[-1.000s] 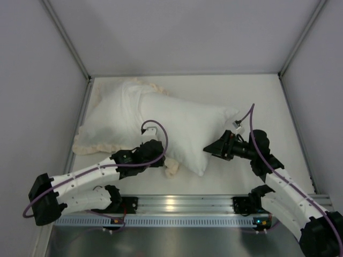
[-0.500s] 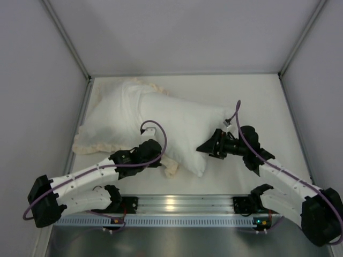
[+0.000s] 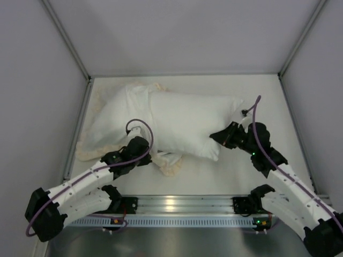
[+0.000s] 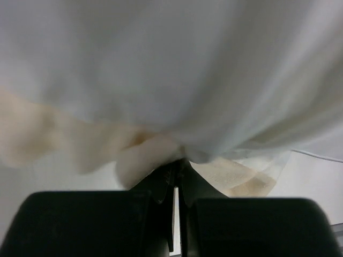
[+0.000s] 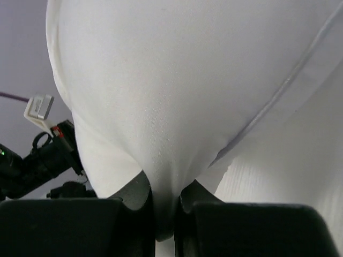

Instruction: Remove the pillowcase from the pillow

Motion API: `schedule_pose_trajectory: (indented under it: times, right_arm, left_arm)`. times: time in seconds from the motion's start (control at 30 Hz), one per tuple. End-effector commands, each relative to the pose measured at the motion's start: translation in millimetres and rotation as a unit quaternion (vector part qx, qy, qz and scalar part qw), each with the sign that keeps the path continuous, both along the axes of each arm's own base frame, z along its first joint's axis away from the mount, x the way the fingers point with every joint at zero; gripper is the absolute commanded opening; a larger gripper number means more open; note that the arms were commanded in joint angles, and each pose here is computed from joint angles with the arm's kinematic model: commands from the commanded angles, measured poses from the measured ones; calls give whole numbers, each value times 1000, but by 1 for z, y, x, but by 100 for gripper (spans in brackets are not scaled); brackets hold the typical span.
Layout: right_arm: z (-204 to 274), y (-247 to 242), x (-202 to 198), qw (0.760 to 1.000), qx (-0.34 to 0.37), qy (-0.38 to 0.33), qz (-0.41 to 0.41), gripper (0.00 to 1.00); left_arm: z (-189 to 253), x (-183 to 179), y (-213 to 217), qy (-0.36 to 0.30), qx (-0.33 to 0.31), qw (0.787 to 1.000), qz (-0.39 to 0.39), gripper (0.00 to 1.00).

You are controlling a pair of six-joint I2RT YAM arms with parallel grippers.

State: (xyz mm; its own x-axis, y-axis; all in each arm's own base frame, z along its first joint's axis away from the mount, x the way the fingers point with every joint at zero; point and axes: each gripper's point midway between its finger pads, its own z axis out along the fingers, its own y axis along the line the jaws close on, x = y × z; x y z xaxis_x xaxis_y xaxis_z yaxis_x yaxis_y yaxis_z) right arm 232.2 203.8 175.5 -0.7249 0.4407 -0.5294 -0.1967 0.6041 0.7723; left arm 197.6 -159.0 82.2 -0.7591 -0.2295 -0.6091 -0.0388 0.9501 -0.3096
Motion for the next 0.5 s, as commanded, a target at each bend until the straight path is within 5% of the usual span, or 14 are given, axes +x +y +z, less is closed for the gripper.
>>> schedule_pose_trajectory:
  times: [0.0,0.23,0.47]
  right_arm:
    - [65,-73,33,981,-75,-102,-149,0]
    - [95,-176,28,948,-93,-104,-286,0]
    - [88,-221,30,933,-86,-67,-343,0]
  left_arm:
    - [-2,3,23,3,6,999,40,0]
    - [14,7,38,-16,-9,996,85,0]
    - [15,1,43,-16,-9,996,85,0]
